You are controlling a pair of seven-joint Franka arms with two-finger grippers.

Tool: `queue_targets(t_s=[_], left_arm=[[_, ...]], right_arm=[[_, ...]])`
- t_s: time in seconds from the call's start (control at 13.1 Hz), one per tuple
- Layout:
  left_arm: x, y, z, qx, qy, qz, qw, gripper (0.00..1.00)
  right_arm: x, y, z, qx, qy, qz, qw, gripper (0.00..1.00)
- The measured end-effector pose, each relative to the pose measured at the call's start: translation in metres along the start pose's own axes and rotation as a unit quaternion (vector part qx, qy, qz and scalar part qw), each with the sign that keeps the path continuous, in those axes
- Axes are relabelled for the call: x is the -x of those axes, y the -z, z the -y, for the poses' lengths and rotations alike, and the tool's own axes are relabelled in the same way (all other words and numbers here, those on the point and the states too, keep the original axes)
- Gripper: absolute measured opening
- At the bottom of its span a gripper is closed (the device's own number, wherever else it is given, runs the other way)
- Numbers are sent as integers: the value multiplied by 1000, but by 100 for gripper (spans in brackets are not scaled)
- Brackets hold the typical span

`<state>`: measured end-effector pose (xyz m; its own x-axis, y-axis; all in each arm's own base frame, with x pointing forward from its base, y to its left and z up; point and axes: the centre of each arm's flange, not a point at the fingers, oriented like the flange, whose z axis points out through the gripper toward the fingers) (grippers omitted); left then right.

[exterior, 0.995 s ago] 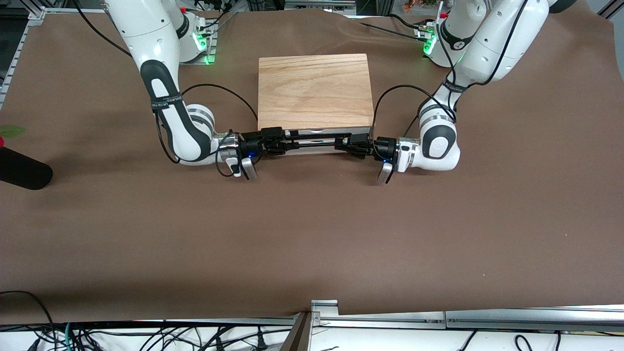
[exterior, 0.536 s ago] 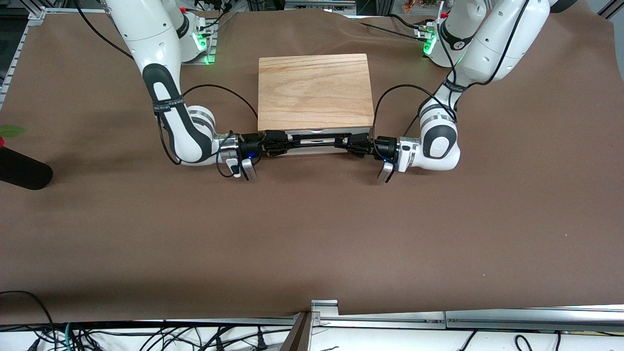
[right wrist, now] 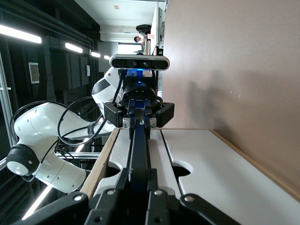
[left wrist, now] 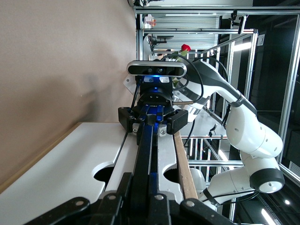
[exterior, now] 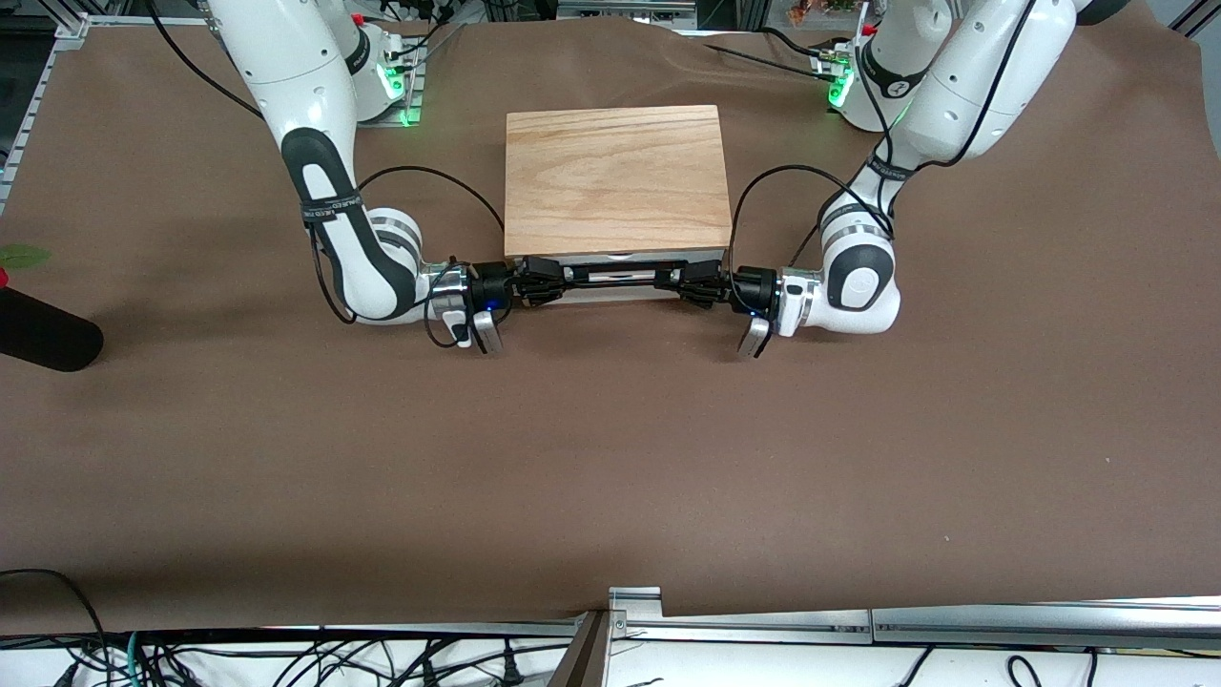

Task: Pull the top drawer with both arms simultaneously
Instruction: 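Pull the handle outward from the box with both grippers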

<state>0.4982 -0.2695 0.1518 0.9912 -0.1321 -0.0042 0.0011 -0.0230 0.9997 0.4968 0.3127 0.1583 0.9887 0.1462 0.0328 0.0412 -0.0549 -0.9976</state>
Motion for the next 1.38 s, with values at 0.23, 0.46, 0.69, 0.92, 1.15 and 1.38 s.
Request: queue_targets(t_s=[0.23, 0.46, 0.69, 0.92, 1.15, 1.38], left_arm=[[0, 0, 0, 0, 5, 0, 1000, 19], [-2, -1, -2, 0, 13, 0, 1000, 19], [-10, 0, -3, 0, 25, -3, 1000, 19], [-28, 3, -5, -1, 27, -8, 1000, 19], [-51, 7, -7, -1, 35, -14, 999, 19], [-71, 11, -8, -1, 40, -18, 999, 19]], right_arm=[[0, 0, 0, 0, 0, 0, 1000, 18], [-1, 1, 0, -1, 1, -1, 1000, 18], [-9, 3, 0, 0, 6, -4, 1000, 18], [-25, 6, 0, -1, 10, -9, 1000, 18], [-48, 9, 3, 3, 11, -16, 1000, 18], [-70, 11, 3, 6, 12, -20, 1000, 18]])
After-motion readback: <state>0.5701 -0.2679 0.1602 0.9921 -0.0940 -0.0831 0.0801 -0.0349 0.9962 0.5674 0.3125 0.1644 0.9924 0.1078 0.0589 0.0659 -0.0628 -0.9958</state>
